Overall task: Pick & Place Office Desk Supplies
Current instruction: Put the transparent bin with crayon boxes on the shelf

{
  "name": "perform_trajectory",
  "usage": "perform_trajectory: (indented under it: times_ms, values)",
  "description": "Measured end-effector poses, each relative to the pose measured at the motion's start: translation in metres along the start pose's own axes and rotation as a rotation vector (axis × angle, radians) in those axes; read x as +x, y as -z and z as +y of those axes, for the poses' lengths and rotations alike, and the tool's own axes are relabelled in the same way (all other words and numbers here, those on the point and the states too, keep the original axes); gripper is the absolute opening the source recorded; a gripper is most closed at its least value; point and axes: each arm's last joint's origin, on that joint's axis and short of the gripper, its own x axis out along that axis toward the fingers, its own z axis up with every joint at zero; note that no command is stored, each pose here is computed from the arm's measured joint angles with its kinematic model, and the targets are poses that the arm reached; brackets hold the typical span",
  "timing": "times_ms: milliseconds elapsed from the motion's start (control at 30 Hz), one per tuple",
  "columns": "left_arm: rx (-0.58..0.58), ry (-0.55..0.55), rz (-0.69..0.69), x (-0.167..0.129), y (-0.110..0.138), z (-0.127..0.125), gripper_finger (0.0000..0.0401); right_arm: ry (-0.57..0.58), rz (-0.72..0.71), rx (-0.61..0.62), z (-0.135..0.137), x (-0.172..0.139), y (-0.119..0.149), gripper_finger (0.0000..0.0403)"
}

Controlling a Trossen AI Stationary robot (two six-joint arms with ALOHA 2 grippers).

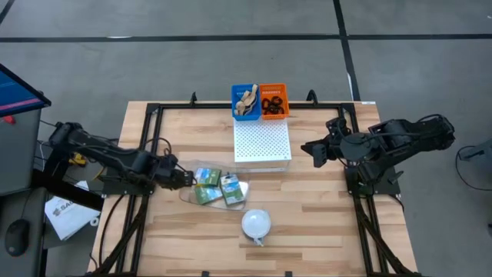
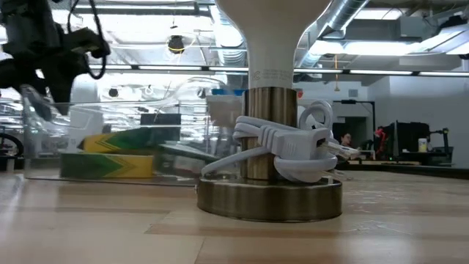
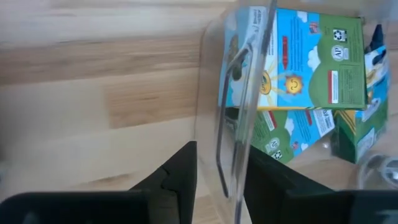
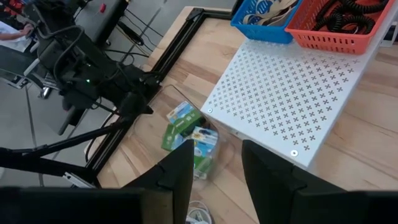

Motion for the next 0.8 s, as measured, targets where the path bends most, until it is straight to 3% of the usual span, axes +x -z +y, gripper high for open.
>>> perform_trajectory:
  times_ms: [400,667,800]
  values:
    - [0.052,-0.016,0.022,-0.017,0.007,0.02,0.0101,-0.018,-0.012,0.016,0.002,0.0,-0.001,0.0132]
    - [0.036,0.129,0.001,-0.036,-0.002,0.03,0.0101,-0.02,-0.011,0.028,0.002,0.0,-0.001,0.0132]
    - [0.105,0.263,0.051,-0.05,-0.007,0.035,0.0101,-0.014,-0.007,0.025,0.004,0.002,0.0,0.0132]
